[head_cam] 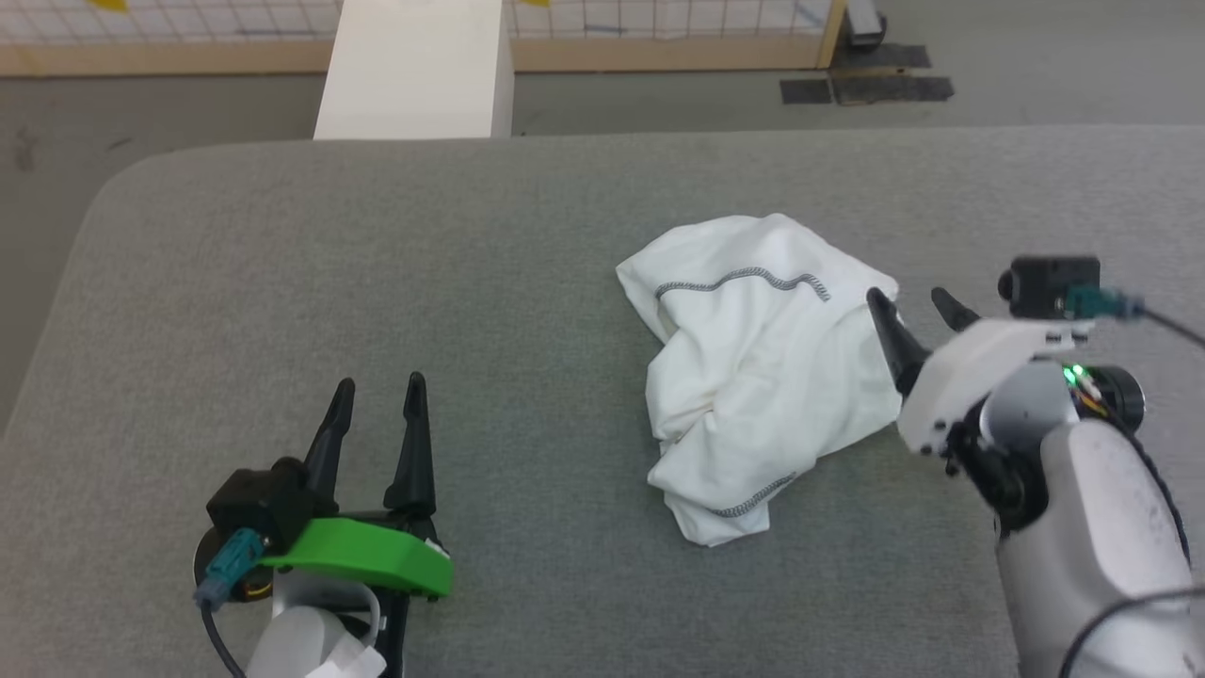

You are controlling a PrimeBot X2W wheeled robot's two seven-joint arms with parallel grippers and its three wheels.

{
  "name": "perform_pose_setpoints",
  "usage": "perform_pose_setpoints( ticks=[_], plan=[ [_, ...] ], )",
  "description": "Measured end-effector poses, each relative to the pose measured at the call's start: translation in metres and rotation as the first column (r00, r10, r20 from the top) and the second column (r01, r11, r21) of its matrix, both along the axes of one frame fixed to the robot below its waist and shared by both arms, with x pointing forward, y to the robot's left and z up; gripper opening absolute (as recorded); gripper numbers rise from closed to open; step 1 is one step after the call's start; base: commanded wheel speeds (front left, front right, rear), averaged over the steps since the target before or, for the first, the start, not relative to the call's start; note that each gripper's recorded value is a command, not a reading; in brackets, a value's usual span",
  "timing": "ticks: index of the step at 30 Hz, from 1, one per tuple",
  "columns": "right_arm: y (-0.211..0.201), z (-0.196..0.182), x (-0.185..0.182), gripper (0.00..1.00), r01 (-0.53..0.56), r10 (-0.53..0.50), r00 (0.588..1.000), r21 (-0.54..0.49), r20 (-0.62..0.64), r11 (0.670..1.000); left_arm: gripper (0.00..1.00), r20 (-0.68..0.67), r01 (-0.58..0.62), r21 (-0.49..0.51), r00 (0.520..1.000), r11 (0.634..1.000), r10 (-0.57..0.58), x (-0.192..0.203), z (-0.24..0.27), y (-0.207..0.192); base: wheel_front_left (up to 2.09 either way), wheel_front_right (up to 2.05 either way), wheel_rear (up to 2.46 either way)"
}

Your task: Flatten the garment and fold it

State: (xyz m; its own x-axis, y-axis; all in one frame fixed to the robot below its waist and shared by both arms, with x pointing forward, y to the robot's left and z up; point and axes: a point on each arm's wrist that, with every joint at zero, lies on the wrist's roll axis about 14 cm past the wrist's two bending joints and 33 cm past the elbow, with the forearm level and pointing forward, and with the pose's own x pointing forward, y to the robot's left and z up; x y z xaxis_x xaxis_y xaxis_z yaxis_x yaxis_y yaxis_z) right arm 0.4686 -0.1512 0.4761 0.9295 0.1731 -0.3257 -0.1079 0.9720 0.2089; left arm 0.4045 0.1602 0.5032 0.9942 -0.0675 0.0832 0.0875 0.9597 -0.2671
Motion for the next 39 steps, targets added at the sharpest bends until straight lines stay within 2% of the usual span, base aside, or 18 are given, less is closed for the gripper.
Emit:
perform_pose_setpoints(
  ticks=[4,8,9,10,11,18,20,23,26,30,34,36,39],
  plan=[
    [0.012,-0.022,0.015,1.0,-0.031,0.034,0.99,0.027,-0.138,0.999,1.0,-0.011,-0.012,0.0,1.0,1.0,0.012,0.003,-0.004,0.006,0.0,0.0,0.0],
    [0.023,-0.041,0.023,1.0,-0.068,0.071,0.973,0.022,-0.22,0.997,1.0,-0.021,-0.033,0.004,0.999,0.999,0.033,0.003,-0.008,0.014,0.0,0.0,0.0],
    [0.032,-0.05,0.025,0.39,-0.092,0.095,0.962,0.024,-0.257,0.996,1.0,-0.029,-0.05,0.007,0.998,0.999,0.05,0.001,-0.01,0.019,0.0,0.0,0.0],
    [0.035,-0.05,0.027,0.28,-0.098,0.102,0.961,0.028,-0.258,0.995,1.0,-0.031,-0.055,0.009,0.998,0.998,0.055,0.0,-0.011,0.021,0.0,0.0,0.0],
    [0.038,-0.05,0.028,0.0,-0.107,0.111,0.961,0.029,-0.254,0.994,1.0,-0.034,-0.059,0.01,0.998,0.998,0.06,0.0,-0.012,0.023,0.0,0.0,0.0],
    [0.046,-0.031,0.029,0.0,-0.128,0.133,0.975,0.042,-0.179,0.991,1.0,-0.022,-0.058,0.009,0.998,0.998,0.058,-0.003,-0.007,0.023,0.0,0.0,0.0],
    [0.045,-0.016,0.031,0.0,-0.123,0.129,0.984,0.048,-0.122,0.991,1.0,-0.017,-0.052,0.008,0.998,0.999,0.053,-0.004,-0.005,0.021,0.0,0.0,0.0],
    [0.028,0.013,0.037,0.0,-0.081,0.081,0.997,0.05,-0.01,0.995,1.0,-0.01,-0.048,0.006,0.999,0.999,0.048,-0.007,-0.002,0.019,0.0,0.0,0.0],
    [-0.006,0.043,0.04,0.0,-0.003,0.001,0.994,0.024,0.107,1.0,1.0,0.001,-0.046,0.003,0.999,0.999,0.046,-0.009,0.002,0.018,0.0,0.0,0.0],
    [-0.051,0.083,0.034,0.0,0.106,-0.093,0.966,-0.04,0.242,0.994,1.0,0.016,-0.038,0.0,0.999,0.999,0.038,-0.011,0.007,0.015,0.0,0.0,0.0],
    [-0.067,0.137,0.027,0.0,0.172,-0.104,0.912,-0.139,0.398,0.975,1.0,0.025,-0.034,0.0,0.999,0.999,0.034,-0.013,0.01,0.014,0.0,0.0,0.0],
    [-0.057,0.158,0.025,0.0,0.165,-0.072,0.888,-0.168,0.455,0.972,1.0,0.025,-0.035,0.0,0.999,0.999,0.035,-0.014,0.01,0.014,0.0,0.0,0.0],
    [-0.008,0.176,0.019,0.0,0.054,0.045,0.872,-0.186,0.487,0.981,1.0,0.025,-0.045,0.0,0.999,0.999,0.045,-0.016,0.011,0.017,0.0,0.0,0.0]
  ],
)
